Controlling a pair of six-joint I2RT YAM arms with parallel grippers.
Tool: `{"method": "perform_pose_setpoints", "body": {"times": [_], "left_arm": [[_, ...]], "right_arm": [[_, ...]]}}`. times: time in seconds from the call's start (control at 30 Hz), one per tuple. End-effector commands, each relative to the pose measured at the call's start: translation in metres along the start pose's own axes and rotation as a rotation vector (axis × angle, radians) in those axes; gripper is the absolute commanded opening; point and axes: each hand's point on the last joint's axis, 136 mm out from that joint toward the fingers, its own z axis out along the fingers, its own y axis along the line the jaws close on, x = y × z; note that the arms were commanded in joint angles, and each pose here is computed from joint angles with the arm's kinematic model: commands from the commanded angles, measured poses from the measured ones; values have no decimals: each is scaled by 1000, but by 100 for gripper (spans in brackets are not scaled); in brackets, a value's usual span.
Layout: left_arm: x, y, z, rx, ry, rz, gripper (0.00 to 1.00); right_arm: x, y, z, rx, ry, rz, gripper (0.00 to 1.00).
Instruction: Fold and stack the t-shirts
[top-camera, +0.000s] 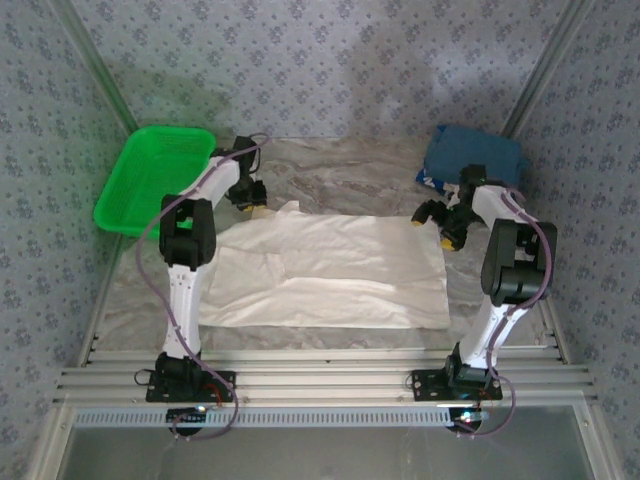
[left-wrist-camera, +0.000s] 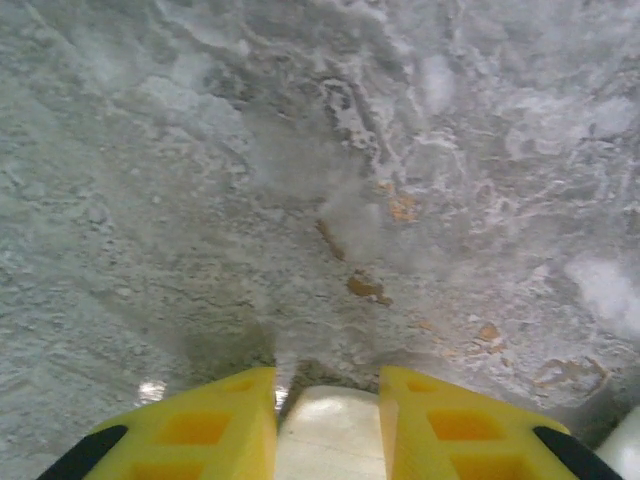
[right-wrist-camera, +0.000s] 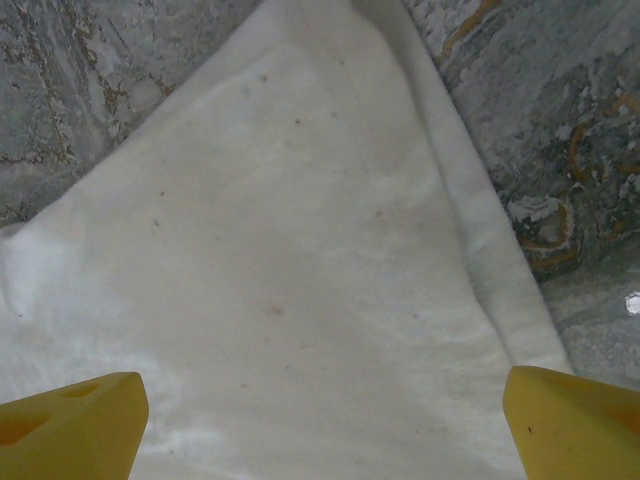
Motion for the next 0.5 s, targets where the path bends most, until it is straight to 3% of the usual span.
{"method": "perform_pose_setpoints", "body": {"times": [0.0,0.2,0.47], "left_arm": [[34,-54,29,168,105,40,32],[41,-49,37,113,156,41,30],[57,-28,50,26,202,41,15]], "right_arm": [[-4,6,-4,-27,-1,-30,94],[-2,3,-3,-35,8,-23,94],[-5,-4,-8,-39,2,-10,94]]}}
